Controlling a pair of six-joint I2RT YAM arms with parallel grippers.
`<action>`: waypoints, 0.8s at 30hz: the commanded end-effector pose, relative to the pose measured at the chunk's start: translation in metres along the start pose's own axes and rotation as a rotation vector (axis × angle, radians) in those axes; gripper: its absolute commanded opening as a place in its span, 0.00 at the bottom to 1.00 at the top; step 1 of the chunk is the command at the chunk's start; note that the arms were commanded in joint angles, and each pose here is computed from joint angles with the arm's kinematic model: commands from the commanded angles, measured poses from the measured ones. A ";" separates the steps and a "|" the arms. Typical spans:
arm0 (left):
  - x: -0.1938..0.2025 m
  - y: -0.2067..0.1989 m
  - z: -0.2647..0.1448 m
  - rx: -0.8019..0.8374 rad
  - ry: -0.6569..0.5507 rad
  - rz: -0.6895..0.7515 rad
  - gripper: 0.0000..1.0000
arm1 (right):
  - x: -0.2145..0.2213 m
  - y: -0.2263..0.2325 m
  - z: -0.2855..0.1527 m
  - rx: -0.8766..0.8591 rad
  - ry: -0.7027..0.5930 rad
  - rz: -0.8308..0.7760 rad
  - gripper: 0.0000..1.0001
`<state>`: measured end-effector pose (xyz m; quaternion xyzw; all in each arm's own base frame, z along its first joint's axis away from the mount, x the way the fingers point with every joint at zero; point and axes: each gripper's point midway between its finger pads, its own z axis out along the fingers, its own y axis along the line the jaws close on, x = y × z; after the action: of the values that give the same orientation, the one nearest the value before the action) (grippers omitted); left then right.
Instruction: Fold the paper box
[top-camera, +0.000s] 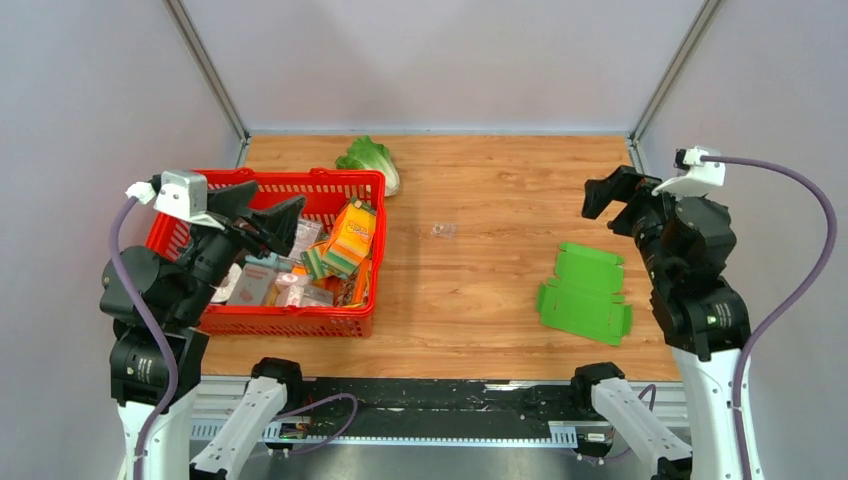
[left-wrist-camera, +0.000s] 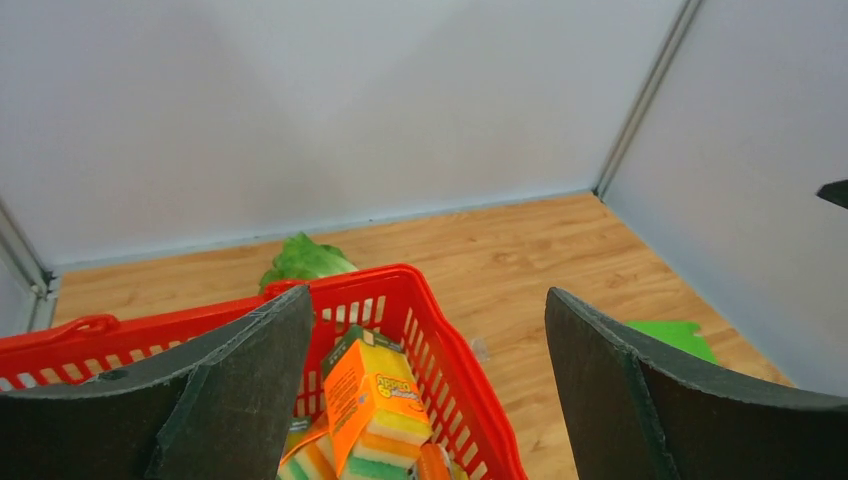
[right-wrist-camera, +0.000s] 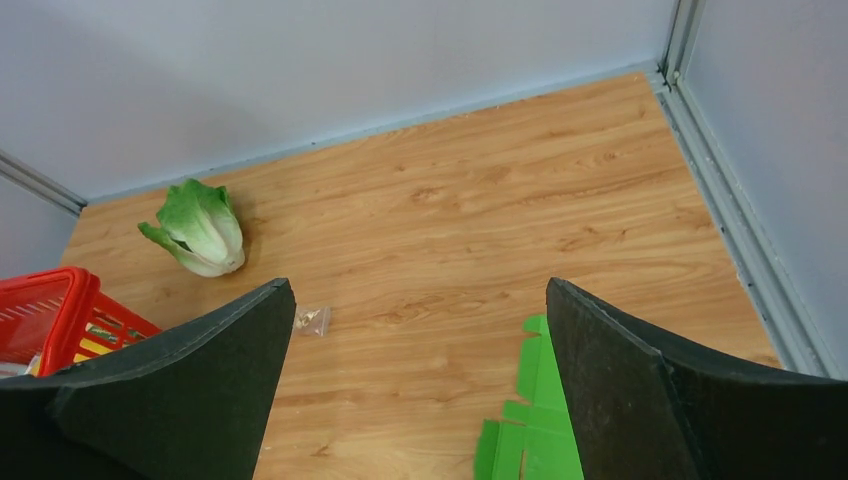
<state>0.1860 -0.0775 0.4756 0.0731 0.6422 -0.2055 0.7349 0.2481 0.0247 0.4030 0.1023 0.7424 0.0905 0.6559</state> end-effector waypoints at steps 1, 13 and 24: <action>0.014 -0.012 0.012 0.087 0.095 -0.007 0.92 | 0.009 -0.002 0.021 0.046 0.038 0.073 1.00; 0.079 -0.061 0.063 0.288 0.383 -0.165 0.84 | 0.125 -0.008 0.055 0.179 0.453 0.261 1.00; 0.177 -0.153 0.107 0.304 0.582 -0.034 0.71 | 0.174 -0.021 0.037 0.198 0.559 0.223 1.00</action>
<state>0.2300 -0.2613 0.3529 0.2345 0.7859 -0.3261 0.4701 0.2708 0.0696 0.2137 0.2139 0.8986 0.1452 0.3545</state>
